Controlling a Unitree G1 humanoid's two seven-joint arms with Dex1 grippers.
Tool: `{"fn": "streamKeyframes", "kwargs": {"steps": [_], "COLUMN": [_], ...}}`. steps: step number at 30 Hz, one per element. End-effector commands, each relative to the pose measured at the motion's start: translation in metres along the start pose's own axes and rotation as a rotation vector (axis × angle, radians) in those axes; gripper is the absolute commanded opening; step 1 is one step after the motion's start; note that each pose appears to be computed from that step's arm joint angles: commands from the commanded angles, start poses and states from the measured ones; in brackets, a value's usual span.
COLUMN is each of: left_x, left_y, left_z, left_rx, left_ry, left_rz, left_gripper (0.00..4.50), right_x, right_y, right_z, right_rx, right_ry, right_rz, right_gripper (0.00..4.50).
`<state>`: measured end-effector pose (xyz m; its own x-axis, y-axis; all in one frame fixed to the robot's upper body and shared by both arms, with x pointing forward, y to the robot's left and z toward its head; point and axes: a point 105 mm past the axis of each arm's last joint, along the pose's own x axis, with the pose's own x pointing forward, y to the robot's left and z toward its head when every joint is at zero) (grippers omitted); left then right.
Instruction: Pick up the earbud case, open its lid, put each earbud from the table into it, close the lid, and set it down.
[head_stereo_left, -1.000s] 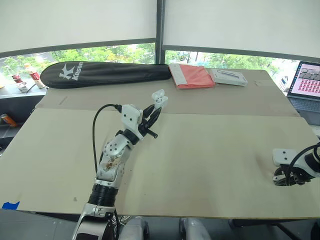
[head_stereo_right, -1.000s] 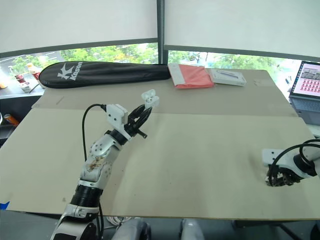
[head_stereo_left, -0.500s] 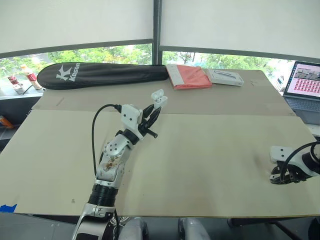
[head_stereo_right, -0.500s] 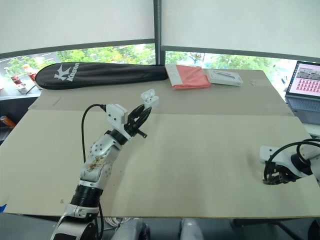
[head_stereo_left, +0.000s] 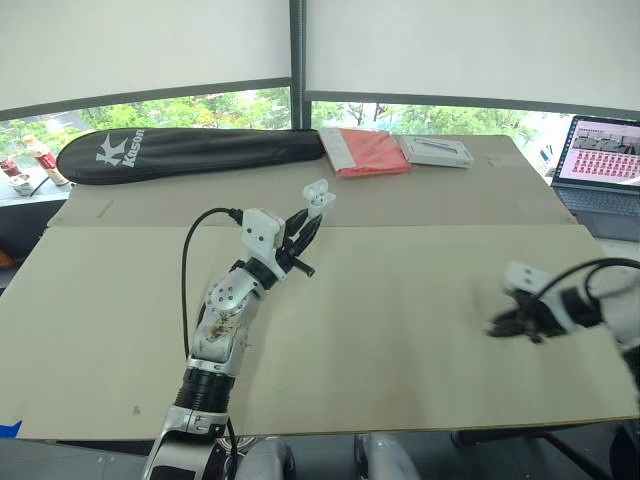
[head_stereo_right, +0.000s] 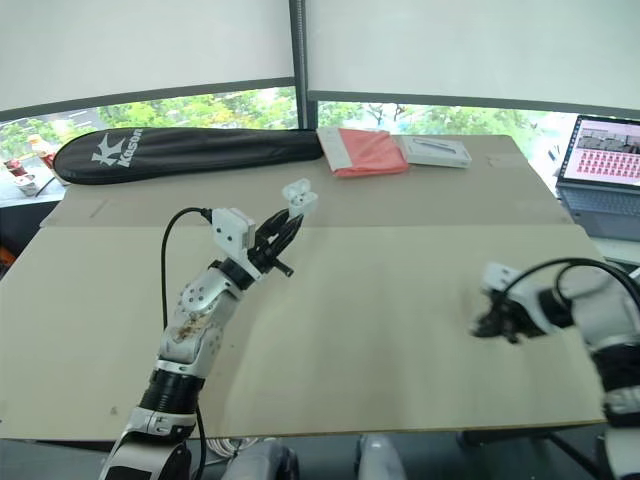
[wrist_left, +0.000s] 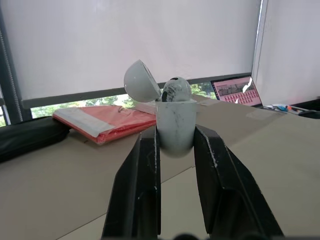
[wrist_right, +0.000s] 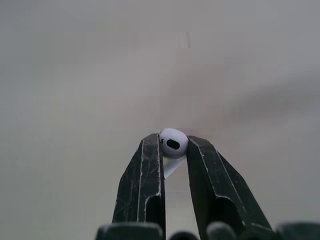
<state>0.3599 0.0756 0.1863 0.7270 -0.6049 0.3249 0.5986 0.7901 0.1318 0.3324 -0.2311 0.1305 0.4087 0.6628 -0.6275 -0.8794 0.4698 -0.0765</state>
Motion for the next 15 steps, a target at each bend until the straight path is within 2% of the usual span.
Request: {"fn": "streamKeyframes", "kwargs": {"steps": [1, 5, 7, 10, 15], "left_x": [0.008, 0.01, 0.009, 0.009, 0.012], "left_y": [-0.008, -0.017, -0.023, -0.03, -0.032], "left_z": [0.017, 0.017, 0.022, 0.027, 0.032], "left_rx": [-0.031, -0.119, -0.176, -0.204, -0.197], "left_ry": [-0.045, -0.014, -0.013, -0.005, -0.004], "left_rz": [-0.075, -0.166, -0.221, -0.298, -0.352], "left_gripper": [0.46, 0.46, 0.46, 0.46, 0.46], "right_x": [-0.016, -0.024, -0.027, -0.024, -0.011], "right_y": [0.001, 0.027, 0.037, 0.045, 0.045], "right_z": [0.115, 0.182, 0.2, 0.21, 0.2], "right_rx": [0.035, 0.099, 0.11, 0.083, 0.017], "right_ry": [-0.482, -0.809, -0.913, -0.963, -0.925], "right_rz": [-0.127, -0.151, -0.18, -0.229, -0.303], "right_gripper": [0.3, 0.3, 0.3, 0.3, 0.3]}}
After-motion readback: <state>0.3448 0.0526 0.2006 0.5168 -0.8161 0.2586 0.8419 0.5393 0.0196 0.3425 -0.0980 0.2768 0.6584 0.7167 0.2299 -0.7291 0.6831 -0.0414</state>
